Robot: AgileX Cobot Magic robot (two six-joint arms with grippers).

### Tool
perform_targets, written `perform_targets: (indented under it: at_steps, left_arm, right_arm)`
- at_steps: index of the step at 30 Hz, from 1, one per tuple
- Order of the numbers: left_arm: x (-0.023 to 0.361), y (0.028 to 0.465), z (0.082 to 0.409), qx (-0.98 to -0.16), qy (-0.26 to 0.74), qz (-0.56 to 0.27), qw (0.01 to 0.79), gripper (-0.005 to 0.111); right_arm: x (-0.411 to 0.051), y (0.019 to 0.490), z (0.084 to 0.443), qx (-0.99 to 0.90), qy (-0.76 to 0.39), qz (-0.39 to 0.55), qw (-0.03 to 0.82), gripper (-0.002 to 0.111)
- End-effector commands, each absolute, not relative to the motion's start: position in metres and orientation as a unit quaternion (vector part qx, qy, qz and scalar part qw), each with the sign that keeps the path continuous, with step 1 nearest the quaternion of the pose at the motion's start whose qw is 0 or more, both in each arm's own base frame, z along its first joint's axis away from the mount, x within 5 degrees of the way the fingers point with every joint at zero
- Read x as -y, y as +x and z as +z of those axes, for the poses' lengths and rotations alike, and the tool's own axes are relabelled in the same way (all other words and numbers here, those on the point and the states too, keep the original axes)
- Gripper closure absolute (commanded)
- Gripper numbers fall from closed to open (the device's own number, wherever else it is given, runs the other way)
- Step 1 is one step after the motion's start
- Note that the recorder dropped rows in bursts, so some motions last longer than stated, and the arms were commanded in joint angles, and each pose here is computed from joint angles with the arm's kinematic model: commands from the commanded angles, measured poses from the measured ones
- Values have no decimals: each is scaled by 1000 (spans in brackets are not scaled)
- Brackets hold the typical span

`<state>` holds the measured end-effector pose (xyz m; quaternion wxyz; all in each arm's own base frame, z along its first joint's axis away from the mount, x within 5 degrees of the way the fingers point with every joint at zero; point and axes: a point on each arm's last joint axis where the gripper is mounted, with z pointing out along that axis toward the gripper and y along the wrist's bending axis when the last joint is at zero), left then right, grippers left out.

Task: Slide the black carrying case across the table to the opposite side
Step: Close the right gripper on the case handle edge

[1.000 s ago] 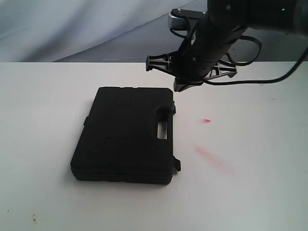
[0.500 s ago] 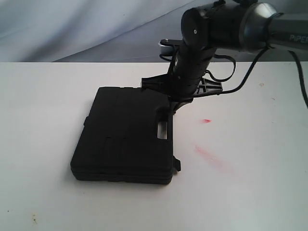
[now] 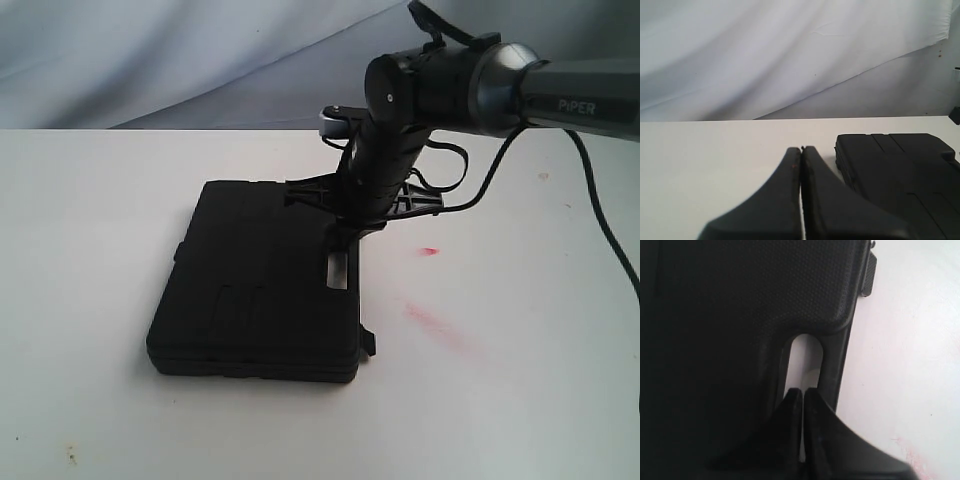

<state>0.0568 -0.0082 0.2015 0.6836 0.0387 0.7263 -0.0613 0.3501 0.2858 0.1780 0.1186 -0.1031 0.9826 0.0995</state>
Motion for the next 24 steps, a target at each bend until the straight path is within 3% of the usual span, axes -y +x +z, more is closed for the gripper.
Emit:
perform_targets:
  at_steps: [1, 5, 19, 24]
  left_arm:
    - [8, 56, 201, -724, 37, -61, 686, 107]
    - [8, 56, 201, -724, 37, -61, 686, 107]
    - [8, 56, 201, -724, 37, -61, 686, 107]
    - [8, 56, 201, -724, 37, -61, 686, 107]
  right_arm:
    - [-286, 353, 181, -980, -111, 101, 133, 94]
    - [-287, 354, 181, -980, -101, 104, 137, 80]
    - [-284, 358, 182, -979, -93, 89, 157, 80]
    - [-285, 359, 166, -982, -94, 78, 142, 80]
